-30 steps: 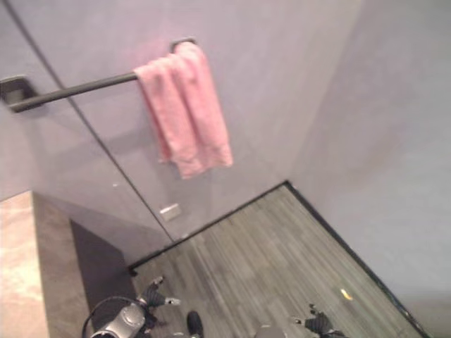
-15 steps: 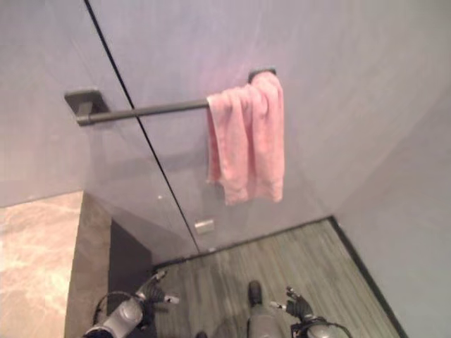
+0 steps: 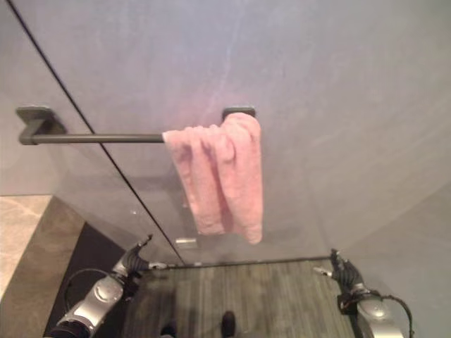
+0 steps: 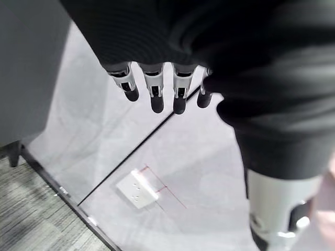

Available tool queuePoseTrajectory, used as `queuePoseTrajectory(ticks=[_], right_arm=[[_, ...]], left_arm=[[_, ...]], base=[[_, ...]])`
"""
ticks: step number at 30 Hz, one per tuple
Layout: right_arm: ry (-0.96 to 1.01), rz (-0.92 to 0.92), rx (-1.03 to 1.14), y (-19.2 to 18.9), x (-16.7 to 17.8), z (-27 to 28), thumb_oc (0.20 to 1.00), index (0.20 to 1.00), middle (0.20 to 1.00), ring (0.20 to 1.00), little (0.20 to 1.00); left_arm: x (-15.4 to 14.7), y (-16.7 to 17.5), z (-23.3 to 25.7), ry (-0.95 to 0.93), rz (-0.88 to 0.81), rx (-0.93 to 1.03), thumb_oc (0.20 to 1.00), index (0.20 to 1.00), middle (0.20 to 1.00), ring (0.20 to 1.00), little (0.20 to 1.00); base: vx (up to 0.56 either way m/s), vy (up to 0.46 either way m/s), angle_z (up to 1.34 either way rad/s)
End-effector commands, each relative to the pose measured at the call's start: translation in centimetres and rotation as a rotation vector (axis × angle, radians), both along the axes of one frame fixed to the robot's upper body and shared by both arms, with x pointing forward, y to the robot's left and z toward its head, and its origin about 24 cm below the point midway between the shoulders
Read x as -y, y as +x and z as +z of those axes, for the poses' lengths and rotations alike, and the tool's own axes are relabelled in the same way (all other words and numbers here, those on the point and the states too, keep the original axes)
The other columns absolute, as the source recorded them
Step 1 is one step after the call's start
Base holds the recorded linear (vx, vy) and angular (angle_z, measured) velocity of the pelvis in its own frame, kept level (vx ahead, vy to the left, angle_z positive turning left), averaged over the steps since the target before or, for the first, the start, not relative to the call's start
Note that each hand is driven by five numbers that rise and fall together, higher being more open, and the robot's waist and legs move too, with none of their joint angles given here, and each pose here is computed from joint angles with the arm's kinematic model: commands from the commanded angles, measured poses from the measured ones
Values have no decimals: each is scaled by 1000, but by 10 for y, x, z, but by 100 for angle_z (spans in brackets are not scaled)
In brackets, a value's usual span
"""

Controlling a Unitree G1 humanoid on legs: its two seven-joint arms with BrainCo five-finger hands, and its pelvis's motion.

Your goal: Put brush and paste in cup on sink, flatten towel.

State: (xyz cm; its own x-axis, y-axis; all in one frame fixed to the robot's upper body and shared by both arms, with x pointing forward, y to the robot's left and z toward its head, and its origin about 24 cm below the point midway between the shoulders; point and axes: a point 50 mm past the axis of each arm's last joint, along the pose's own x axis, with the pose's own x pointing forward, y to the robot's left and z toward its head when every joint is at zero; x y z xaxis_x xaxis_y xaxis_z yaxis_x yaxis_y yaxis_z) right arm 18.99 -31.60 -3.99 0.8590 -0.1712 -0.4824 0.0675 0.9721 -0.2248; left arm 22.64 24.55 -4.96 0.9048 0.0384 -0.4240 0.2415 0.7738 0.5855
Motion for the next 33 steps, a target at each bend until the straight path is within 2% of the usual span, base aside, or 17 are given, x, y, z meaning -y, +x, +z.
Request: queuePoseTrajectory(ticks=[1,8,15,19,20,24,28,33], right_arm=[[0,2,159,14,13,32,1000,1000,1000,1000,1000],[-31,127,239,54,-10,53,1000,1000,1000,1000,1000],[-85,251,331,98,-35,86,1000,1000,1000,1000,1000],[-88,265,326,108,-38,89,1000,1000,1000,1000,1000],[-87,282,312,120,-44,91,1000,1000,1000,1000,1000],[-44,326,310,138,-64,95,1000,1000,1000,1000,1000],[-22,374,298,147,-81,95,1000,1000,1000,1000,1000],[19,483,297,160,-118,100,1000,1000,1000,1000,1000]], left_arm=[[-10,17,31,11,-46,133,1000,1000,1000,1000,1000],[-6,38,52,0,-67,219,1000,1000,1000,1000,1000],[21,71,84,-90,-163,326,1000,1000,1000,1000,1000],[32,79,91,-115,-200,344,1000,1000,1000,1000,1000],[46,87,96,-158,-237,351,1000,1000,1000,1000,1000],[66,98,97,-215,-266,339,1000,1000,1000,1000,1000],[79,102,93,-243,-275,317,1000,1000,1000,1000,1000],[111,112,98,-308,-319,313,1000,1000,1000,1000,1000]], base=[[68,152,5],[27,117,-3],[-8,72,-13],[-1,11,-2],[0,0,0],[0,0,0],[0,0,0],[-2,-31,-1]])
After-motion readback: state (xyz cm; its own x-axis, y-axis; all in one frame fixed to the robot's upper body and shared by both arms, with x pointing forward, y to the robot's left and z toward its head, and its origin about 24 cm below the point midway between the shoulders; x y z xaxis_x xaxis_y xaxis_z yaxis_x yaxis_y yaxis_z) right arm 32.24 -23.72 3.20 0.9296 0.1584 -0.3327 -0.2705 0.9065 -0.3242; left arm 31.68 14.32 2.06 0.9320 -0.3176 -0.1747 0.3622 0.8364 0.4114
